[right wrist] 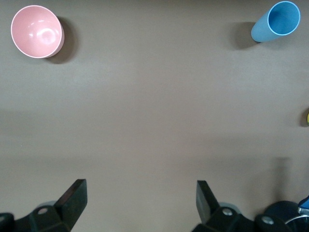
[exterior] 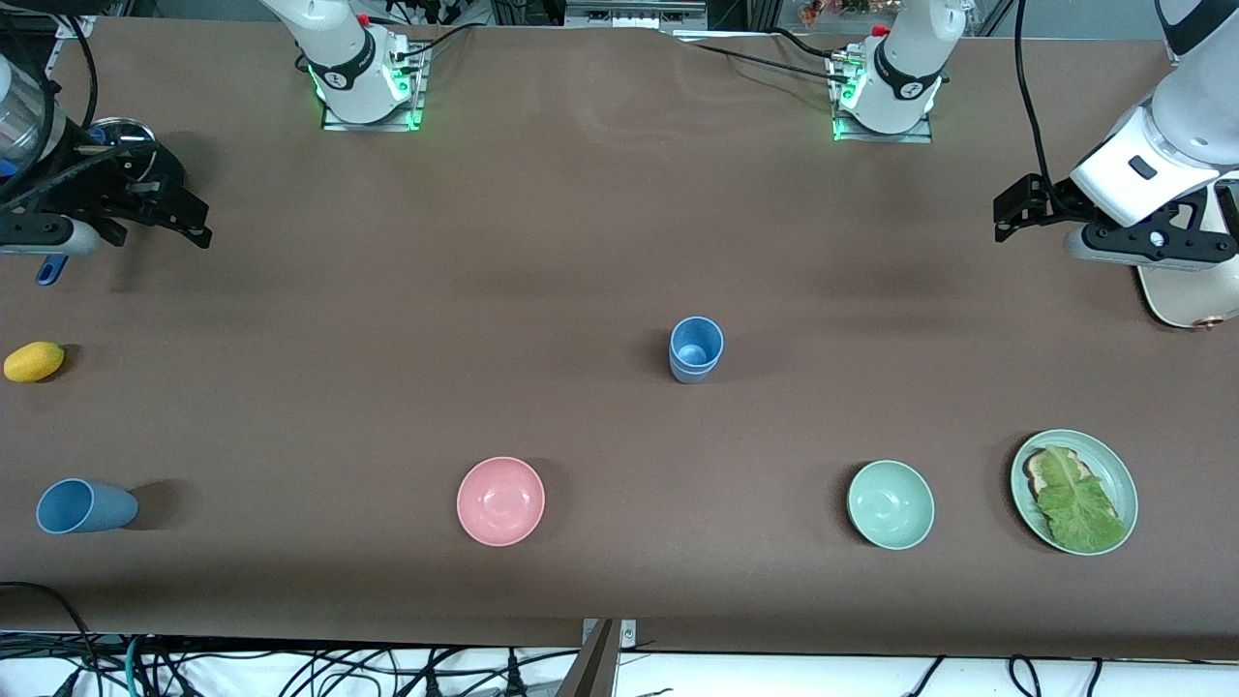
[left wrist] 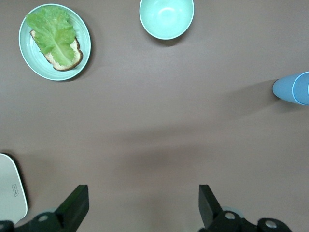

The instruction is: Stack blue cups with both arms

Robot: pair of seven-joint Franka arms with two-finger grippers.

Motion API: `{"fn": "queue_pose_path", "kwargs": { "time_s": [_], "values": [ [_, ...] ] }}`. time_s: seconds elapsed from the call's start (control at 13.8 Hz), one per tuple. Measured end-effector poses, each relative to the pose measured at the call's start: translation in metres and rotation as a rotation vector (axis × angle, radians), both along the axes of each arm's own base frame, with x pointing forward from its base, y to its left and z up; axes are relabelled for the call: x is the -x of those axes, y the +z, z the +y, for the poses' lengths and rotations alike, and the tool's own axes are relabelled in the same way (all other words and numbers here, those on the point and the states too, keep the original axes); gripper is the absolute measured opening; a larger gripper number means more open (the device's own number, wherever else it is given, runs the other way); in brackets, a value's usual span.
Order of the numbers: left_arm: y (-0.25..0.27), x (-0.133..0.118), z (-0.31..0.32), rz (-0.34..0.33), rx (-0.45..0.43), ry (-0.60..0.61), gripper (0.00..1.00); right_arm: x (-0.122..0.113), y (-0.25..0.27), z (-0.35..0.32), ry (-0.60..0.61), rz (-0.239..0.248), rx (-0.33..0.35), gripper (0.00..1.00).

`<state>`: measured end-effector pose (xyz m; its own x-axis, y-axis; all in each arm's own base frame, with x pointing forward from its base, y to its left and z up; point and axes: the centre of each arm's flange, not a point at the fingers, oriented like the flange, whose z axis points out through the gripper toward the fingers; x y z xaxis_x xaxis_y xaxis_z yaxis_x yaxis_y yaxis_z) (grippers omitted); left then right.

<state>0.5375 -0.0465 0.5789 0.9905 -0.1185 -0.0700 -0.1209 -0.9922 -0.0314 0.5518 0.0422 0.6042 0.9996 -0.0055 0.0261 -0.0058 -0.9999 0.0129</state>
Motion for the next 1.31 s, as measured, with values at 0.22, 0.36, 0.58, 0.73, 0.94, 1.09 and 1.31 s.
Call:
{"fn": "queue_pose_path", "kwargs": {
  "time_s": [0.22,0.36,0.58,0.73,0.94,1.09,1.31],
  "values": [
    [0.000,0.000,0.000,0.000,0.000,0.000,1.00,0.002,0.000,0.000,0.000,0.016,0.001,1.00],
    [0.000,0.000,0.000,0.000,0.000,0.000,1.00,0.004,0.000,-0.001,-0.002,0.023,0.002,1.00],
    [0.000,0.000,0.000,0.000,0.000,0.000,1.00,0.004,0.001,-0.006,-0.011,0.026,0.002,1.00],
    [0.000,0.000,0.000,0.000,0.000,0.000,1.00,0.004,0.000,-0.011,-0.020,0.027,0.002,1.00],
    [0.000,0.000,0.000,0.000,0.000,0.000,1.00,0.001,-0.004,-0.025,-0.045,0.036,0.001,1.00],
    [0.000,0.000,0.000,0.000,0.000,0.000,1.00,0.000,-0.007,-0.033,-0.059,0.041,0.001,1.00],
    [0.000,0.000,0.000,0.000,0.000,0.000,1.00,0.000,-0.008,-0.032,-0.058,0.042,0.001,1.00]
  ]
}}
